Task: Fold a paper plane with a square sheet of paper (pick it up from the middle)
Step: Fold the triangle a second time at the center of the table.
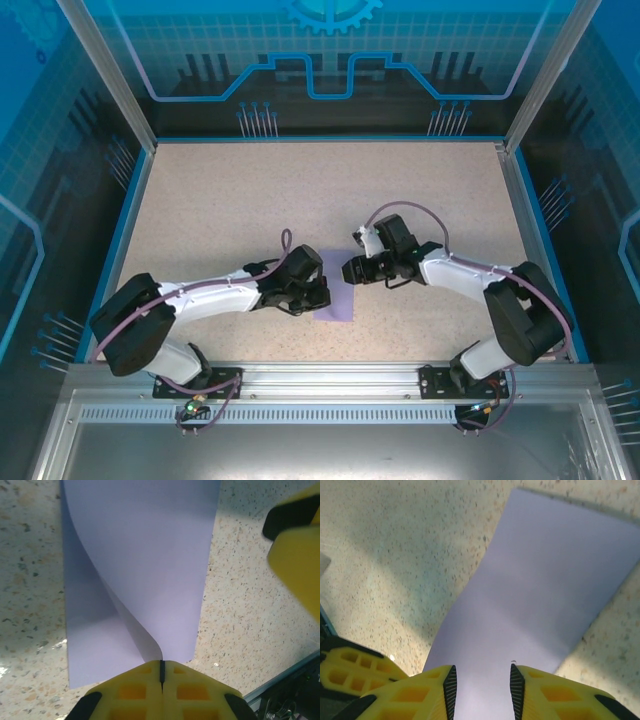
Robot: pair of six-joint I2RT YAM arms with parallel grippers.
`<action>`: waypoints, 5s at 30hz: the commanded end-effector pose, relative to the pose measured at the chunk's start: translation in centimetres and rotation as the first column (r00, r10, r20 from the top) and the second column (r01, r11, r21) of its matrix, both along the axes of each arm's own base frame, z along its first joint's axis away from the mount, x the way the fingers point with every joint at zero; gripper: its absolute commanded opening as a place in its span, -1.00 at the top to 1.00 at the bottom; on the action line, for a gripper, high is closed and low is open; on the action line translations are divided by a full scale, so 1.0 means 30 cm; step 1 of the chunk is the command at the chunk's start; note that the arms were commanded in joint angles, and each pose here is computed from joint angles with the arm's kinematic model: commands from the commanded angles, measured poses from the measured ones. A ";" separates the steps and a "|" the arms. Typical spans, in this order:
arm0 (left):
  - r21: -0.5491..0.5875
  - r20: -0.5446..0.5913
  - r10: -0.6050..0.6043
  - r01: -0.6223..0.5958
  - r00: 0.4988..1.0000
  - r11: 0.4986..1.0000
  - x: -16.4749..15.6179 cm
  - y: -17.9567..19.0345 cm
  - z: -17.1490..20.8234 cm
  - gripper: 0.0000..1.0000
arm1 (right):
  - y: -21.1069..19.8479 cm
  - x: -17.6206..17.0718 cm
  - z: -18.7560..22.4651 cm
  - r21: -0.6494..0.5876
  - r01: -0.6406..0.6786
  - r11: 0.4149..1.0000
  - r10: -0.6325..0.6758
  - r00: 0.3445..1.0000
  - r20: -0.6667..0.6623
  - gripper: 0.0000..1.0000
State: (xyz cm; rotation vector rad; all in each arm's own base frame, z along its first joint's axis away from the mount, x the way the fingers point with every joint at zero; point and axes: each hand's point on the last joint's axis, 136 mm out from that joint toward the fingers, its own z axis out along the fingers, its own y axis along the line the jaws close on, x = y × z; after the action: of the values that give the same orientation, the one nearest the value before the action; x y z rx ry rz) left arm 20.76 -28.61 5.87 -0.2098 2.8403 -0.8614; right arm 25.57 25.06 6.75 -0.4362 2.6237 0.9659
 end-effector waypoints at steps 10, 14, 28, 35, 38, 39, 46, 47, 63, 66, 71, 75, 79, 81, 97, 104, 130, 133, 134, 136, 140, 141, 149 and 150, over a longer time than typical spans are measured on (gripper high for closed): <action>-0.017 -0.025 -0.064 0.064 0.998 0.998 0.029 -0.076 -0.014 0.98 | -0.019 -0.104 -0.090 -0.027 0.006 1.000 -0.008 0.996 -0.091 0.42; -0.017 -0.023 -0.081 0.081 0.996 0.997 0.046 -0.101 -0.016 0.97 | -0.029 -0.098 -0.098 -0.038 0.017 0.999 -0.020 0.996 -0.085 0.45; -0.012 -0.032 -0.100 0.100 0.994 0.995 0.112 -0.164 -0.051 0.95 | -0.072 -0.008 -0.077 -0.004 0.067 0.998 -0.067 0.995 -0.080 0.55; 0.005 -0.017 -0.078 0.078 0.997 0.997 0.150 -0.164 -0.056 0.94 | -0.066 0.017 -0.078 0.013 0.071 0.997 -0.069 0.994 -0.081 0.56; 0.016 -0.010 -0.065 0.065 0.998 0.998 0.164 -0.160 -0.062 0.94 | -0.068 0.039 -0.071 0.011 0.077 0.997 -0.076 0.994 -0.075 0.56; 0.014 -0.008 -0.063 0.063 0.998 0.998 0.168 -0.164 -0.064 0.94 | -0.069 0.049 -0.067 0.013 0.079 0.997 -0.078 0.994 -0.072 0.56; 0.044 -0.004 -0.044 0.044 0.999 0.998 0.179 -0.151 -0.085 0.93 | -0.063 0.077 -0.070 0.016 0.075 0.997 -0.074 0.995 -0.072 0.56; 0.049 -0.002 -0.040 0.040 0.999 0.998 0.181 -0.147 -0.086 0.93 | -0.065 0.079 -0.072 0.015 0.078 0.997 -0.077 0.994 -0.074 0.57; 0.057 0.005 -0.024 0.024 1.000 0.998 0.209 -0.157 -0.105 0.92 | -0.086 0.029 -0.123 0.009 0.080 0.997 -0.078 0.990 -0.114 0.58; 0.058 0.004 -0.023 0.022 1.000 0.998 0.208 -0.157 -0.110 0.92 | -0.089 0.019 -0.128 0.008 0.078 0.997 -0.077 0.990 -0.117 0.58; 0.064 0.002 -0.018 0.018 1.000 0.998 0.212 -0.151 -0.119 0.92 | -0.096 0.003 -0.136 0.005 0.078 0.997 -0.077 0.989 -0.123 0.58; 0.069 -0.001 -0.017 0.017 1.000 0.998 0.212 -0.148 -0.128 0.92 | -0.102 -0.007 -0.134 0.004 0.079 0.997 -0.078 0.990 -0.121 0.58; 0.078 -0.001 -0.010 0.010 1.000 0.997 0.212 -0.141 -0.137 0.93 | -0.102 -0.022 -0.121 0.016 0.073 0.997 -0.071 0.990 -0.120 0.58; 0.081 0.001 -0.006 0.006 1.000 0.997 0.215 -0.139 -0.139 0.93 | -0.103 -0.032 -0.117 0.018 0.069 0.997 -0.066 0.991 -0.120 0.58; 0.093 -0.001 0.004 -0.004 1.000 0.996 0.222 -0.136 -0.162 0.92 | -0.046 -0.150 -0.083 0.063 0.002 0.998 0.006 0.992 -0.125 0.57; 0.104 -0.007 0.006 -0.005 1.000 0.995 0.216 -0.127 -0.177 0.91 | -0.028 -0.210 -0.093 0.063 -0.019 0.998 0.027 0.990 -0.138 0.58; 0.111 -0.018 0.007 -0.005 1.000 0.994 0.211 -0.116 -0.203 0.91 | -0.014 -0.248 -0.181 -0.009 -0.034 0.999 0.032 0.988 -0.153 0.63; 0.108 -0.017 0.006 -0.004 1.000 0.994 0.213 -0.118 -0.201 0.90 | -0.023 -0.251 -0.200 -0.030 -0.036 0.999 0.030 0.987 -0.159 0.63; 0.110 -0.019 0.007 -0.005 1.000 0.994 0.213 -0.116 -0.204 0.90 | -0.023 -0.251 -0.203 -0.032 -0.036 0.999 0.031 0.987 -0.160 0.63; 0.109 -0.017 0.007 -0.005 1.000 0.994 0.214 -0.115 -0.202 0.90 | -0.026 -0.250 -0.211 -0.041 -0.036 0.998 0.029 0.986 -0.162 0.63; 0.111 -0.016 0.008 -0.007 1.000 0.994 0.216 -0.112 -0.201 0.89 | -0.037 -0.251 -0.223 -0.062 -0.032 0.998 0.022 0.987 -0.162 0.63; 0.109 -0.017 0.009 -0.007 1.000 0.994 0.217 -0.112 -0.201 0.87 | -0.043 -0.253 -0.228 -0.072 -0.033 0.997 0.020 0.986 -0.163 0.63; 0.089 0.007 0.007 -0.008 1.000 0.996 0.234 -0.124 -0.164 0.76 | -0.070 -0.274 -0.257 -0.117 -0.043 0.992 0.021 0.983 -0.181 0.66; 0.084 0.012 0.006 -0.007 1.000 0.996 0.238 -0.127 -0.155 0.73 | -0.075 -0.277 -0.264 -0.127 -0.045 0.991 0.021 0.983 -0.184 0.66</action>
State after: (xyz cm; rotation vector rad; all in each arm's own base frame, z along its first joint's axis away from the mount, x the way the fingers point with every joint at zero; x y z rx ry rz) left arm 27.16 -33.22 1.55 -0.1736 2.8575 -0.7841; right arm 18.62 24.43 1.16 -0.4272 2.7676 1.0140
